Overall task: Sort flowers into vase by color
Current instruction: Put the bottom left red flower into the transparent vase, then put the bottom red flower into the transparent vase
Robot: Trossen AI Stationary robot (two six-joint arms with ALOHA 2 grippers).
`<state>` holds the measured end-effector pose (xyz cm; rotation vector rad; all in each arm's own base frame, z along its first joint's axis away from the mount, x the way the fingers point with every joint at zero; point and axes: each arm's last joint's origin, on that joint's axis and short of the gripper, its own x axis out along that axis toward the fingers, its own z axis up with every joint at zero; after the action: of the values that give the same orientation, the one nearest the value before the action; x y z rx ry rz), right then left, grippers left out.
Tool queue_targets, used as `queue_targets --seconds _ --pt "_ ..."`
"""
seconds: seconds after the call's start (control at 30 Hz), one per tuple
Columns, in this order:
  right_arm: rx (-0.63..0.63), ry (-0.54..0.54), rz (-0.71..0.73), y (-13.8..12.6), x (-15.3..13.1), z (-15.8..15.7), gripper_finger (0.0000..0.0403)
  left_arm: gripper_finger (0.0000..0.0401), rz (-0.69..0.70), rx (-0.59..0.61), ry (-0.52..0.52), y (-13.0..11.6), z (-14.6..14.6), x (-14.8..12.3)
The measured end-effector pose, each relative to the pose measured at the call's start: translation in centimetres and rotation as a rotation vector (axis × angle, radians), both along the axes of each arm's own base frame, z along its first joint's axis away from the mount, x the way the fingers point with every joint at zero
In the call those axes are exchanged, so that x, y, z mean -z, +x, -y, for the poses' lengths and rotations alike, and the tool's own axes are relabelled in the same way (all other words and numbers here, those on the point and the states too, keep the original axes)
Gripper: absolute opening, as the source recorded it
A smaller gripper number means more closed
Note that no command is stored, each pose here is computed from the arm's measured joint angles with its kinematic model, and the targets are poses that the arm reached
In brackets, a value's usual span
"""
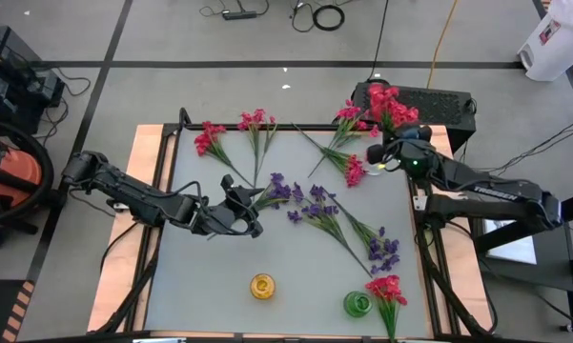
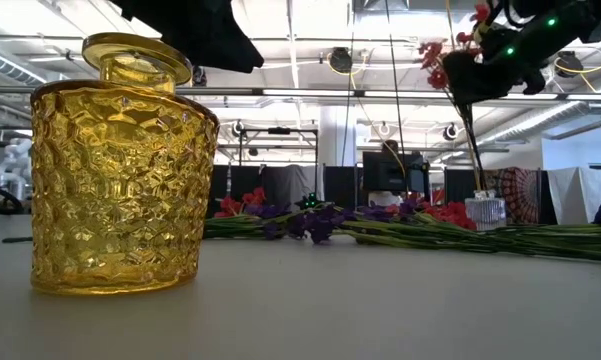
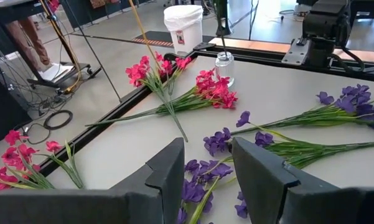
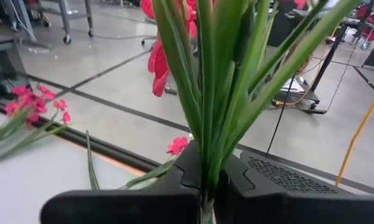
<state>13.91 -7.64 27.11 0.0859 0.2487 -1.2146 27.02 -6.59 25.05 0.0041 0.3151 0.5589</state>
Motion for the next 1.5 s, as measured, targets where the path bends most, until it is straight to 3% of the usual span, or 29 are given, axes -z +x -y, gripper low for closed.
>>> queue_targets --seconds 0.27,0.63,0.87,1.27,1.5 --pt "0.0 0.017 -0.046 0.7 0.7 0.3 0.0024 0.0144 0.0 0.0 0.0 0.0 0.0 0.0" --pt "-0.026 0.059 -0.143 -0.2 1.3 -0.1 0.0157 0.0144 -0.004 0.018 -0.009 0.0 0.0 0.0" --pt "-0.042 0.059 -0.109 -1.9 0.6 -0.9 0.022 0.0144 -0.004 0.019 -0.009 0.0 0.1 0.0" --pt "-0.389 0.14 0.147 -4.3 -1.0 -2.8 0.0249 0.0144 -0.004 0.02 -0.011 0.0 0.1 0.0" --pt "-0.64 0.294 0.237 -4.6 -0.9 -3.8 0.0249 0.0144 -0.004 0.024 -0.014 0.0 0.1 0.0"
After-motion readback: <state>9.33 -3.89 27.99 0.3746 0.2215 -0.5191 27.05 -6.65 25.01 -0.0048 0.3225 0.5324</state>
